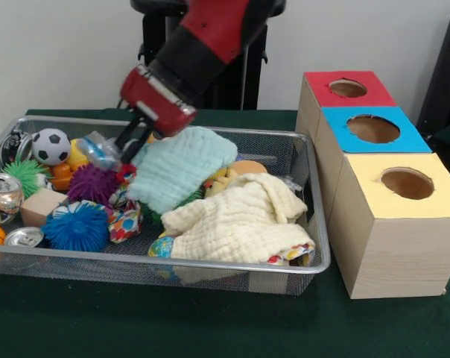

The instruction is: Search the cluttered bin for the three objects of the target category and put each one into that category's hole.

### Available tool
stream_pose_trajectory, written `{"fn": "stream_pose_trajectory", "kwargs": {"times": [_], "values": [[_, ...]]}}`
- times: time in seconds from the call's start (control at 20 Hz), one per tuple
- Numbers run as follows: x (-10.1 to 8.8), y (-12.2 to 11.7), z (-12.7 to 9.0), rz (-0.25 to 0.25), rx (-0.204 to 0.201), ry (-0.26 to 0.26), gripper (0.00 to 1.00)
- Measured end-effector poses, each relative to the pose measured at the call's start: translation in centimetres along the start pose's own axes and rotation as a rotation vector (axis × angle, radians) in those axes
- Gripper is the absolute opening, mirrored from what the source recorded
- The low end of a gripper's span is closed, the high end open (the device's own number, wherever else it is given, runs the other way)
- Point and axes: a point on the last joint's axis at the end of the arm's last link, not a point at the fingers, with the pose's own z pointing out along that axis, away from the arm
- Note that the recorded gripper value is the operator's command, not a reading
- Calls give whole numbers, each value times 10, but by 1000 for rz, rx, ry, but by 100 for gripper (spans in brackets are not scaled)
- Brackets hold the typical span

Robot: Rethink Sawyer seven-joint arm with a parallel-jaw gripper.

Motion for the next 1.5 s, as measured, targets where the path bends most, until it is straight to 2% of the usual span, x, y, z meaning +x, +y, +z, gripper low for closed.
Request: {"fn": "stream_pose_trajectory", "kwargs": {"times": [0.05, 0.1, 0.15, 0.25, 0.35, 0.4, 0.45, 0.55, 0.7, 0.85, 1.05, 1.25, 1.3, 1.35, 1.45, 1.5], "values": [[-1, -12, 6, 18, 5, 13, 0], [-5, -28, 7, 15, 34, 6, 0], [-9, -36, 0, -10, 65, -17, 0], [-14, -39, -11, -47, 97, -48, 0], [-24, -34, -37, -116, 140, -113, 0], [-29, -24, -57, -156, 152, -154, 0], [-31, -17, -67, -170, 150, -169, 0], [-32, 1, -83, -167, 122, -171, 0], [-28, 15, -81, -90, 54, -95, 0], [-27, 15, -61, -8, 6, -19, 0], [-26, 11, -43, 52, -27, 28, 0], [-17, 21, -24, 146, -110, 113, 0], [-13, 24, -18, 177, -137, 143, 0], [-6, 30, -8, 225, -179, 196, 0], [0, 35, 0, 268, -216, 245, 0], [3, 39, 7, 302, -250, 283, 0]]}}
